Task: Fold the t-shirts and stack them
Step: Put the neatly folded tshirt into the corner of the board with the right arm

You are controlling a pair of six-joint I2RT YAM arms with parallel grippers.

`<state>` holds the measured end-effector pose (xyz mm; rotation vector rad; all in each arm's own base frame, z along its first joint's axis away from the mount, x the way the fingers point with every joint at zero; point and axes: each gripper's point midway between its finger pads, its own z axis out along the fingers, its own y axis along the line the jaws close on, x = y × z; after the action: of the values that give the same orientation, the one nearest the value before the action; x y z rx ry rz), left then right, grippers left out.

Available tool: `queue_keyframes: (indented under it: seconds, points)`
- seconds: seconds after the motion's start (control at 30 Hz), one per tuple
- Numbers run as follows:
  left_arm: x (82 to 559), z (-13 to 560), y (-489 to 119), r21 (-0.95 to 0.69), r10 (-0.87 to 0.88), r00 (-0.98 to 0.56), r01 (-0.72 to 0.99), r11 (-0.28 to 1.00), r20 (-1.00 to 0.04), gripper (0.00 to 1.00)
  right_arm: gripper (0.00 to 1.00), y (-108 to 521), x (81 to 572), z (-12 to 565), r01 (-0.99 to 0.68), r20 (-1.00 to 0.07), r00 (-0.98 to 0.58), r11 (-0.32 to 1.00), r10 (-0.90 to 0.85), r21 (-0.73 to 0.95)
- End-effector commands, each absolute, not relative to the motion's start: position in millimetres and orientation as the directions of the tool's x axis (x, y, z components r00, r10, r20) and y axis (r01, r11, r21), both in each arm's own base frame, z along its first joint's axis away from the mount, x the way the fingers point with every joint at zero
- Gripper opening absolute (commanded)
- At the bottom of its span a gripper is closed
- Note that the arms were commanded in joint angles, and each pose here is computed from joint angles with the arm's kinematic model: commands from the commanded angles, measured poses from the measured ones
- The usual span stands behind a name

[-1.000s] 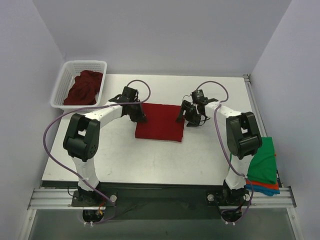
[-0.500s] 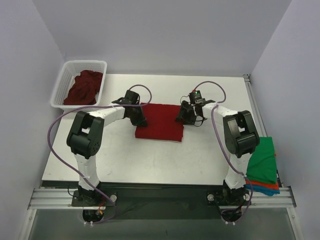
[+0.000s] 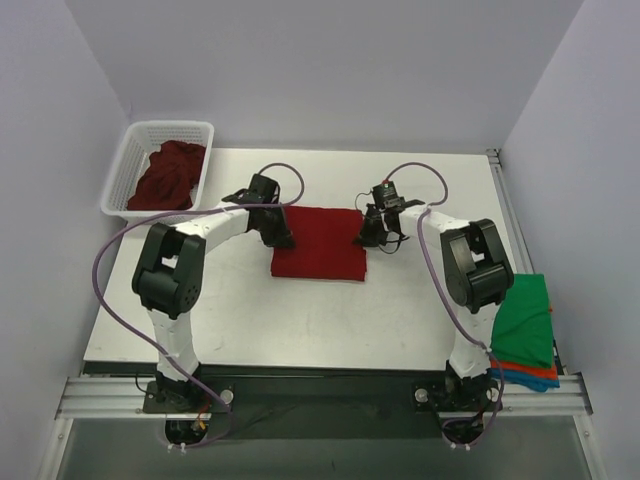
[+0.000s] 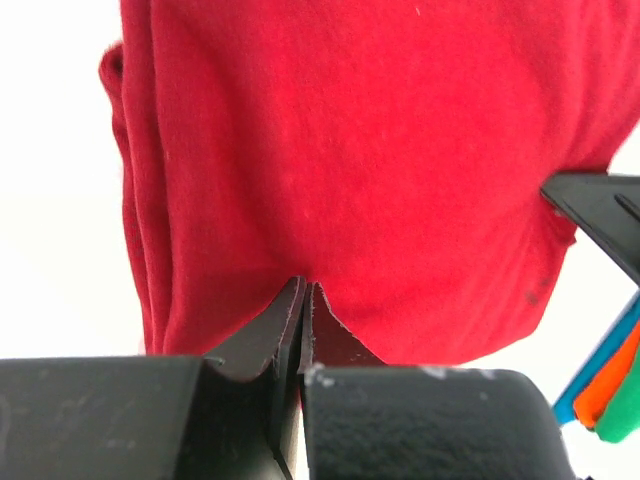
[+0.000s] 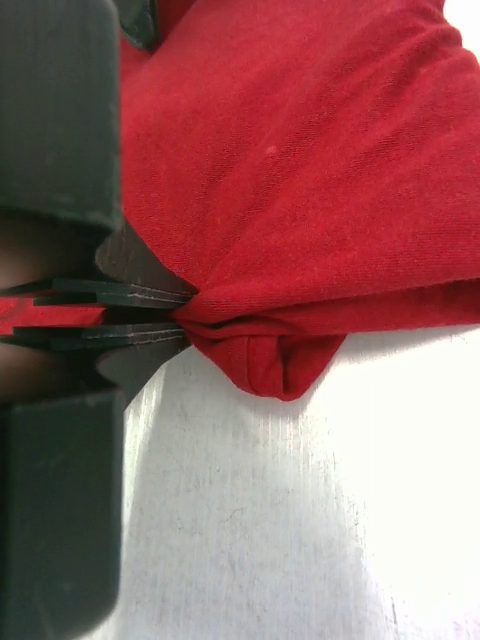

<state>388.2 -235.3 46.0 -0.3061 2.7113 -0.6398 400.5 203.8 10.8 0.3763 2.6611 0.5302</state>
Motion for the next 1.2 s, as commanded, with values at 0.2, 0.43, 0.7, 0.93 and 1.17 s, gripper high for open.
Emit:
queue_keyframes:
  seconds: [0.2, 0.43, 0.7, 0.93, 1.17]
  points:
    - [375, 137, -238, -0.544, -0.231, -0.89, 0.022, 0.839, -0.393, 0.02, 0.0, 142, 367, -6, 0.361, -0.338, -0.865, 0.928, 0.37, 0.092]
    - [351, 149, -236, -0.569, -0.205, -0.893, 0.068, 0.819, -0.401, 0.02, 0.0, 91, 338, 7, 0.529, -0.377, -0.797, 0.847, 0.472, -0.057]
    - [340, 154, -241, -0.603, -0.182, -0.903, 0.1, 0.791, -0.389, 0.02, 0.0, 27, 296, 36, 0.723, -0.441, -0.667, 0.665, 0.6, -0.187]
    - [332, 159, -254, -0.63, -0.154, -0.913, 0.133, 0.765, -0.379, 0.02, 0.0, -18, 280, 77, 0.814, -0.488, -0.571, 0.532, 0.66, -0.233]
    - [323, 165, -265, -0.655, -0.125, -0.921, 0.163, 0.738, -0.37, 0.02, 0.0, -61, 270, 130, 0.901, -0.549, -0.434, 0.358, 0.714, -0.247]
